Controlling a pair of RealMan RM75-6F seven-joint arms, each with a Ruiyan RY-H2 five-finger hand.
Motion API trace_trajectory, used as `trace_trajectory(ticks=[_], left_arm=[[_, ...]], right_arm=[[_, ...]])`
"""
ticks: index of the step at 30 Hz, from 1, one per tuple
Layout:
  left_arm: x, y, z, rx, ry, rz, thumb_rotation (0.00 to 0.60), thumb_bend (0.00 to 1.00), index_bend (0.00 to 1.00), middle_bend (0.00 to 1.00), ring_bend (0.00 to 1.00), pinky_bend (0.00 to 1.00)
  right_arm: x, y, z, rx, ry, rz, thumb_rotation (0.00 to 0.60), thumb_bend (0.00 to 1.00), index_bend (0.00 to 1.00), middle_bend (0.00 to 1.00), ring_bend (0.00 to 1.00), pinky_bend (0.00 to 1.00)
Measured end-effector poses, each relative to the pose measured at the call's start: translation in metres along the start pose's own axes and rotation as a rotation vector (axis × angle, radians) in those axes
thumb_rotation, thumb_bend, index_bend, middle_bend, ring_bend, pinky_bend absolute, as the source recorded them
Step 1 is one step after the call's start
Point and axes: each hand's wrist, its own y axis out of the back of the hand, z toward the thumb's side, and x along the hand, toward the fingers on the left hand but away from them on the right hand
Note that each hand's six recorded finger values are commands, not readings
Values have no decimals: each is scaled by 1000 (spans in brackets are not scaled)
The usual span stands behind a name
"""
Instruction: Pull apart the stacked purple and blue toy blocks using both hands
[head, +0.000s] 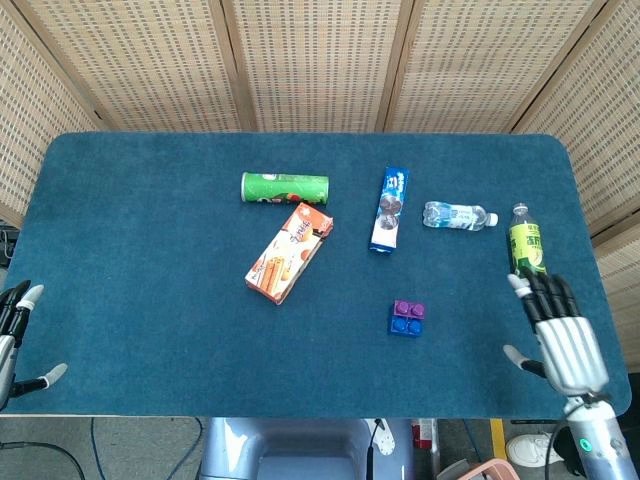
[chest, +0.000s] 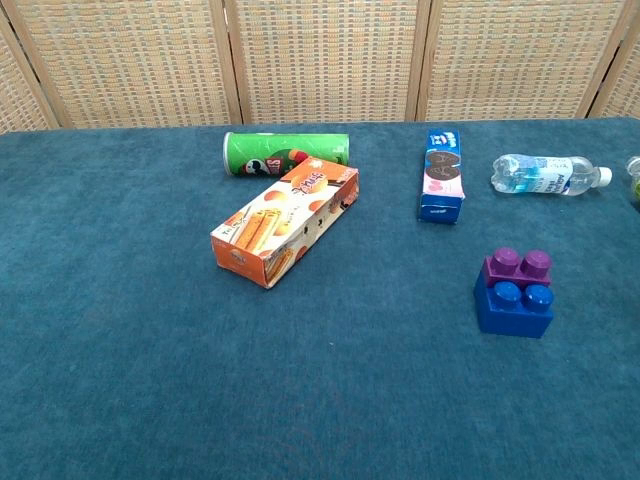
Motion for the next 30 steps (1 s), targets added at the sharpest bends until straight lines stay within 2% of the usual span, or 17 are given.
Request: trace_trajectory(ticks=[2,5,7,11,13,16,21,30], left_arm=[[2,-2,-1,7,7,-6,600,0,0,0,0,0],[5,-3,-2,10,21,-8,600,0,0,0,0,0],[7,-4,-3,11,28,-11,600,0,0,0,0,0],[12,-9,-3,21,38,-28,600,0,0,0,0,0],[14,-11,-2,27,39,-36,600,0,0,0,0,0],[16,-13,-2,30,43,-39,600,0,0,0,0,0],[16,-13,-1,28,43,-38,600,0,0,0,0,0],[14,-11,-1,25,39,-33,600,0,0,0,0,0]], right_arm=[[-14,-11,6,-23,31,54,600,15,49,19,0,0],[-39,-29,17,-55,72,145,600,55,112,105,0,0],[-58,-41,26,-81,84,195,600,107,175,142,0,0],[-87,-60,45,-154,76,234,600,187,208,158,0,0],[-98,-68,54,-185,66,248,600,229,254,199,0,0],[-105,-77,59,-215,35,270,600,258,304,247,0,0],[-108,-87,66,-213,0,324,600,259,319,262,0,0],[-107,-96,83,-178,-9,388,600,276,337,273,0,0]])
